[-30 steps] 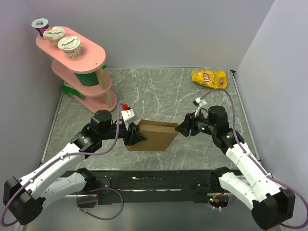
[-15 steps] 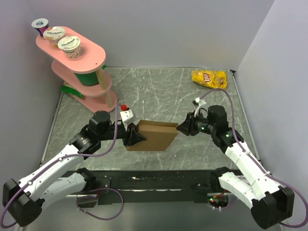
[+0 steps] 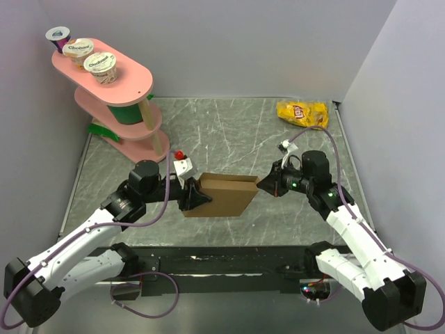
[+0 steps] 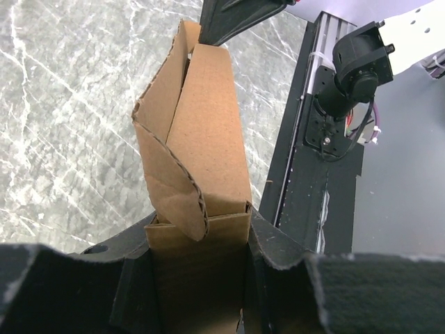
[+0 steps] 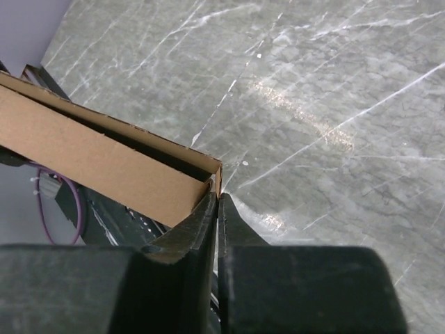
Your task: Fold the paper box
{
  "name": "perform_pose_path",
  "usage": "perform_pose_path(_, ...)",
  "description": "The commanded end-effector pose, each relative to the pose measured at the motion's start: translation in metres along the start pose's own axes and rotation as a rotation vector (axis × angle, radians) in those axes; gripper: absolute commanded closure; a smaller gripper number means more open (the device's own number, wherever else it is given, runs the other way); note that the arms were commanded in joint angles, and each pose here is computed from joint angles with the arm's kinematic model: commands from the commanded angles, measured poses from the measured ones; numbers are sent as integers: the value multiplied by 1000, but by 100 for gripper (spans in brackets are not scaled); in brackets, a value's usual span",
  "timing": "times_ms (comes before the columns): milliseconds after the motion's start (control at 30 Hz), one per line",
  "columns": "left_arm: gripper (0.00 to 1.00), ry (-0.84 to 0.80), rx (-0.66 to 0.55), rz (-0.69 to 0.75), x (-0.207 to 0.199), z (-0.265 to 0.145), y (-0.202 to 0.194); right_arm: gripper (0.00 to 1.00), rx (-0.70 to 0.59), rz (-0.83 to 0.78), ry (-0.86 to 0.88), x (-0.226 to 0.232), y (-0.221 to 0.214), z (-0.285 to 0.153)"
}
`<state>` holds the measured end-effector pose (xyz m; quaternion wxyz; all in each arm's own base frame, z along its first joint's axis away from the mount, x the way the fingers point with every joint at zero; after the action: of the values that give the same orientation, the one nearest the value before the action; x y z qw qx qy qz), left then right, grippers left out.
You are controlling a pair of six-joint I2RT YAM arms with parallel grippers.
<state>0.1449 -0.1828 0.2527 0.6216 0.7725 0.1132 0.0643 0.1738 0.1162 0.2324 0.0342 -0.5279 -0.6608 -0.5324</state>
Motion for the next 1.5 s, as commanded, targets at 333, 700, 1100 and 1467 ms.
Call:
perform_pose_path(333, 94, 71, 69, 104, -16, 16, -2, 94, -39, -2, 113, 26, 29, -7)
perform_pose_path(700, 94, 149, 233, 205, -33, 31, -22, 96, 1, -65, 41, 21, 28, -14)
perform_pose_path(1100, 95, 167, 286, 173, -31, 40, -26, 90, -40, -90, 200, 37, 26, -19)
perform_pose_path(1467, 93, -48, 13, 29, 0, 1, 6, 13, -285, -81, 50, 41, 76, -48)
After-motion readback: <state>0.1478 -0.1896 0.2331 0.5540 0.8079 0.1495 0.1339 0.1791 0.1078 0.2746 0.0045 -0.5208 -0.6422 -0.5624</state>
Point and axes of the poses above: each gripper's point midway between its finger pads, its own z axis out along the fingers, its own x axis along the line the jaws close on, y = z × x, the point moved 9 cm from there along -z, back along the fingers, and after that the axes turned 11 degrees about z, right-handed, at the moved point
